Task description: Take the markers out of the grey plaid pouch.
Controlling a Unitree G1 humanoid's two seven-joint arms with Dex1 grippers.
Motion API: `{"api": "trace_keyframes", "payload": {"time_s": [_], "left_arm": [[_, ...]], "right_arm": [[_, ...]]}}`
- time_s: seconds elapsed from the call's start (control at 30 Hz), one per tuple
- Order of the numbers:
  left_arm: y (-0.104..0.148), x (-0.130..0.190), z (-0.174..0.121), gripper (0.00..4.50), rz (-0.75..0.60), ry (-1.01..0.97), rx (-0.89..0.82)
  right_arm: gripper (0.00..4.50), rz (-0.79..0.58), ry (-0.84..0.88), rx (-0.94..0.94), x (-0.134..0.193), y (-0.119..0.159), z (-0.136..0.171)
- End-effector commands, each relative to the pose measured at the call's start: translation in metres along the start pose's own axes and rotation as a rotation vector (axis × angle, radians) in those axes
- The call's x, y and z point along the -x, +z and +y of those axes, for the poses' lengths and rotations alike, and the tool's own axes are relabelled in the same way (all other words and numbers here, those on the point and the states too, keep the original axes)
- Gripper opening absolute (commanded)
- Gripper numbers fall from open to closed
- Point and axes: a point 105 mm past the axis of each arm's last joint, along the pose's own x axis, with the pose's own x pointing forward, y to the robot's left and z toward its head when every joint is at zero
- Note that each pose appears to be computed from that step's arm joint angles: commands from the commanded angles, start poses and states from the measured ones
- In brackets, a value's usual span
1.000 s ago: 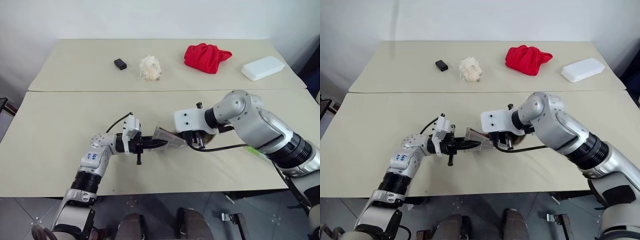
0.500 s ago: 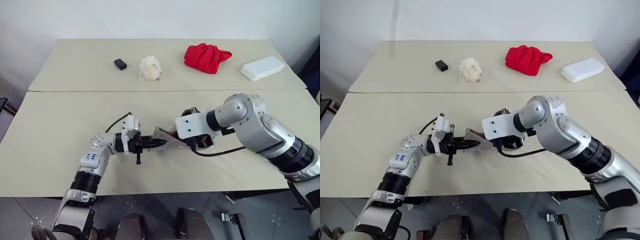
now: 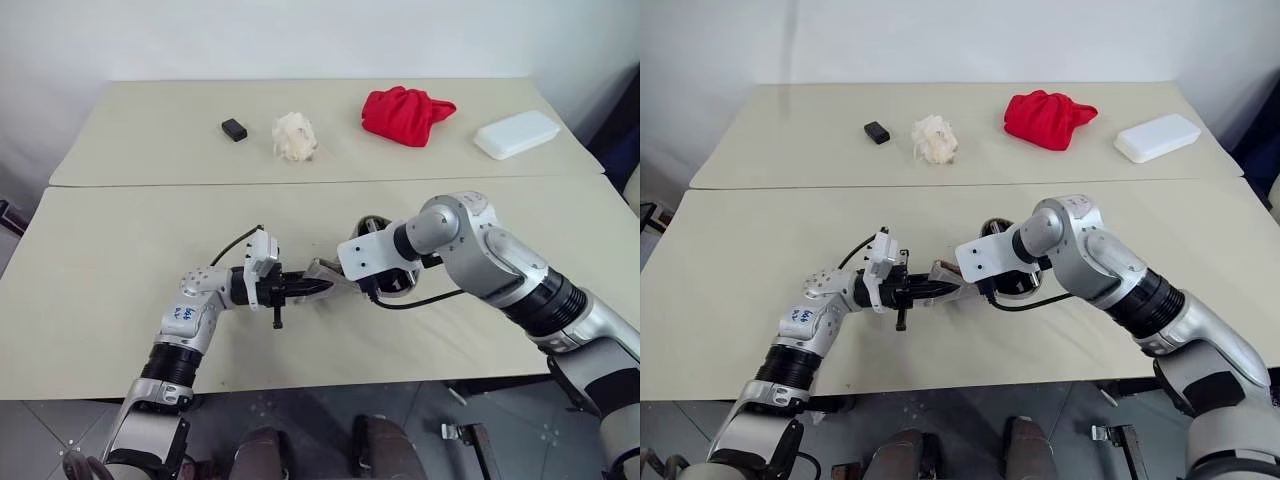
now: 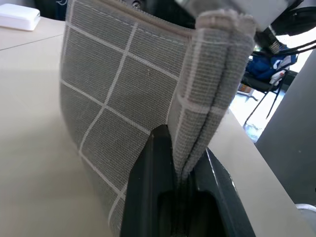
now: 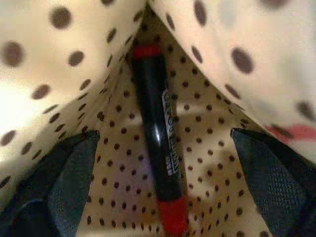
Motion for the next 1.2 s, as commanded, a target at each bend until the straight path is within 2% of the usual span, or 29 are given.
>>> {"api": "trace_keyframes", "payload": {"time_s": [0.03, 0.17, 0.4, 0.6, 0.7, 0.87, 1.03, 1.07, 1.2], "left_arm": [[0.008, -0.002, -0.001, 0.00, -0.020, -0.022, -0.023], [0.009, -0.003, -0.001, 0.00, -0.026, -0.026, -0.020], [0.009, -0.003, -0.002, 0.00, -0.034, -0.028, -0.012], [0.010, -0.002, -0.002, 0.00, -0.039, -0.026, -0.011], [0.010, -0.002, -0.002, 0.00, -0.039, -0.024, -0.013], [0.010, -0.002, -0.002, 0.00, -0.039, -0.023, -0.014], [0.010, 0.000, -0.001, 0.00, -0.038, -0.013, -0.016], [0.010, 0.001, -0.001, 0.00, -0.038, -0.011, -0.016], [0.010, 0.002, -0.001, 0.00, -0.036, -0.007, -0.015]], "right_arm": [[4.48, 0.074, 0.033, -0.038, -0.008, -0.018, 0.004], [4.48, 0.146, 0.017, -0.071, -0.013, -0.039, 0.000], [4.48, 0.213, -0.017, -0.109, -0.023, -0.053, -0.001], [4.48, 0.229, 0.019, -0.117, -0.026, -0.055, 0.006], [3.93, 0.185, 0.059, -0.129, -0.026, -0.049, 0.012], [2.18, 0.142, 0.051, -0.127, -0.023, -0.042, 0.009], [0.71, 0.096, 0.015, -0.097, -0.006, -0.034, 0.003], [0.55, 0.090, 0.004, -0.092, -0.002, -0.034, 0.001], [0.55, 0.046, -0.015, -0.059, 0.012, -0.026, 0.000]]}}
